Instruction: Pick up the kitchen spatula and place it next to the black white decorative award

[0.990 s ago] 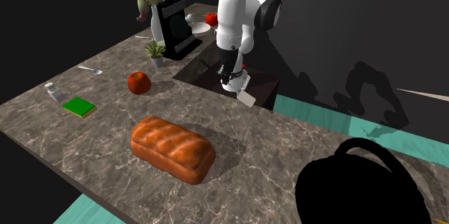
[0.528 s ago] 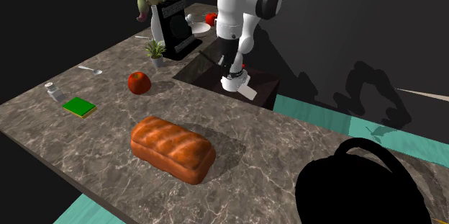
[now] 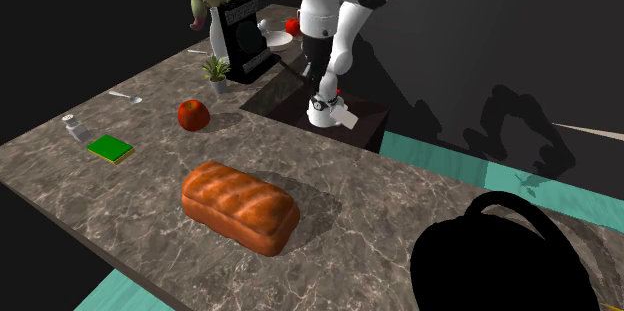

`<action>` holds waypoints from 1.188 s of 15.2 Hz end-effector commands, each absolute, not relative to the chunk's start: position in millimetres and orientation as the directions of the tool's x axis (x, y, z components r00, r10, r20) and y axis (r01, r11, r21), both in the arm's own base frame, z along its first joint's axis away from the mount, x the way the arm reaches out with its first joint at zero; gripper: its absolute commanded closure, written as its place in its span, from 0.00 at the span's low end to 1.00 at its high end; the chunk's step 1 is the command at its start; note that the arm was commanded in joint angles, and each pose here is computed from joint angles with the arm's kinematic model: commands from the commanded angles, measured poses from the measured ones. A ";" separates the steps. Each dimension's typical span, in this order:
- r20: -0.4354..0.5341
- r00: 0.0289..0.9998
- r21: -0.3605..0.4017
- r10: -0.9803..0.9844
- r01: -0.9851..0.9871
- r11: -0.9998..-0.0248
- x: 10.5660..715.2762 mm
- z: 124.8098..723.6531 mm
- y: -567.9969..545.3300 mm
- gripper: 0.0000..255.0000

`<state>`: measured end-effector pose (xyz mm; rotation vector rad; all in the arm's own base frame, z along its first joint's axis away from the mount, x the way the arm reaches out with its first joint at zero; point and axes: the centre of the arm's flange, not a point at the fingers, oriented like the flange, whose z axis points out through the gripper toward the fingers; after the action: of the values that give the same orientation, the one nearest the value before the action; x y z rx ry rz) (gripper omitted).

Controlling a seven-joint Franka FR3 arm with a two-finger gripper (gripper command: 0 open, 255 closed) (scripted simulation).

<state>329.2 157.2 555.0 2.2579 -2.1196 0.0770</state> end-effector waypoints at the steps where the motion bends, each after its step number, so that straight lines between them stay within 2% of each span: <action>1: 0.066 0.063 -0.002 -0.996 -0.998 -0.063 329.1 565.5 156.7 1.00; 18: 0.066 0.063 -0.002 -0.996 -0.998 -0.063 329.1 655.3 156.7 1.00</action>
<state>330.3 157.6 650.4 2.2580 -2.1195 0.0770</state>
